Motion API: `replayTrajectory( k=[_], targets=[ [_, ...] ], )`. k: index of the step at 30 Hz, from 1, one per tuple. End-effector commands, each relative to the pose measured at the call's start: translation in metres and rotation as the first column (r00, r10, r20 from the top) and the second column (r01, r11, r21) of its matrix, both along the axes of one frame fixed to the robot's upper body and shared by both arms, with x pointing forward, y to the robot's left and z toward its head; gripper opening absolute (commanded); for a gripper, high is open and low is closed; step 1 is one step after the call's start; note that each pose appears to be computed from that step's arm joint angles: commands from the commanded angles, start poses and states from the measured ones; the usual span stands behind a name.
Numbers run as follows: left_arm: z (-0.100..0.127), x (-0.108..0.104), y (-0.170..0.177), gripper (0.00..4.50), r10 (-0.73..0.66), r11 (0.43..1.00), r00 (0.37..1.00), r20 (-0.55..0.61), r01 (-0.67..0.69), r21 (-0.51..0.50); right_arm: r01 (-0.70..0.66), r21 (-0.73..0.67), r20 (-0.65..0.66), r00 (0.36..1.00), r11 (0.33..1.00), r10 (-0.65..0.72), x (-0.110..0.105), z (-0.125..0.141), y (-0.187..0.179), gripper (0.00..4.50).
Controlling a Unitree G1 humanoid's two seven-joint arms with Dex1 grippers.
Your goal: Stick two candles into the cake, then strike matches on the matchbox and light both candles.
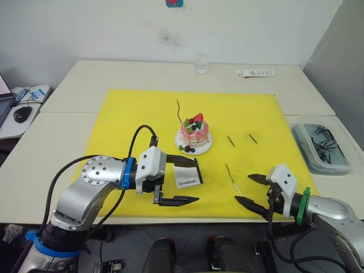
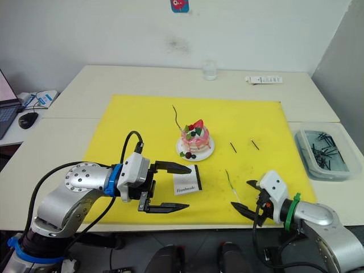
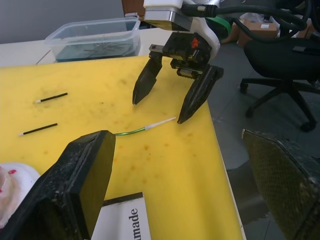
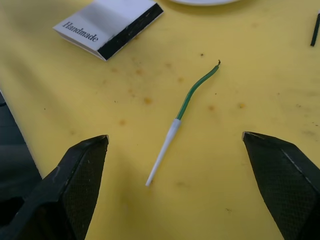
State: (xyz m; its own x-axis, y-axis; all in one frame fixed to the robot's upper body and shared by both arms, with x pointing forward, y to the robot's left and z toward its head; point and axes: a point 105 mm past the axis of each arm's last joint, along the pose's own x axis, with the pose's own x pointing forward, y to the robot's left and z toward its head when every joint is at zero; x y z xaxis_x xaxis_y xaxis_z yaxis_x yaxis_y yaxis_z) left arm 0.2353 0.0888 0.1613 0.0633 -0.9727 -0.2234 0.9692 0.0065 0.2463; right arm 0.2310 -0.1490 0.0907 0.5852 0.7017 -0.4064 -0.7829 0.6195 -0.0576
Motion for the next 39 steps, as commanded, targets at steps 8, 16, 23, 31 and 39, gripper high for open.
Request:
replayTrajectory(
  k=[8, 16, 23, 31, 39],
  targets=[
    [0.003, -0.003, -0.008, 4.50, -0.022, 1.000, 0.999, 0.043, 0.022, -0.015, 0.035, -0.088, 0.005, 0.999, 0.995, -0.034, 0.001, -0.019, -0.009, 2.50],
    [0.005, -0.002, -0.015, 4.50, -0.017, 0.999, 0.999, 0.049, 0.019, -0.033, 0.060, -0.102, 0.027, 0.998, 0.993, -0.058, 0.005, -0.017, -0.010, 0.02],
    [0.005, -0.003, -0.018, 4.50, -0.011, 0.999, 0.999, 0.049, 0.013, -0.050, 0.083, -0.119, 0.053, 0.996, 0.989, -0.077, 0.006, -0.007, -0.022, 0.02],
    [0.002, -0.006, -0.027, 4.50, -0.032, 0.996, 0.999, 0.033, 0.035, -0.085, 0.123, -0.192, 0.068, 0.991, 0.974, -0.112, -0.003, 0.024, -0.081, 0.02],
    [-0.004, -0.010, -0.041, 4.50, -0.075, 0.989, 0.997, 0.029, 0.078, -0.123, 0.024, -0.368, -0.038, 0.998, 0.929, -0.041, -0.035, 0.024, -0.151, 0.02]
  ],
)
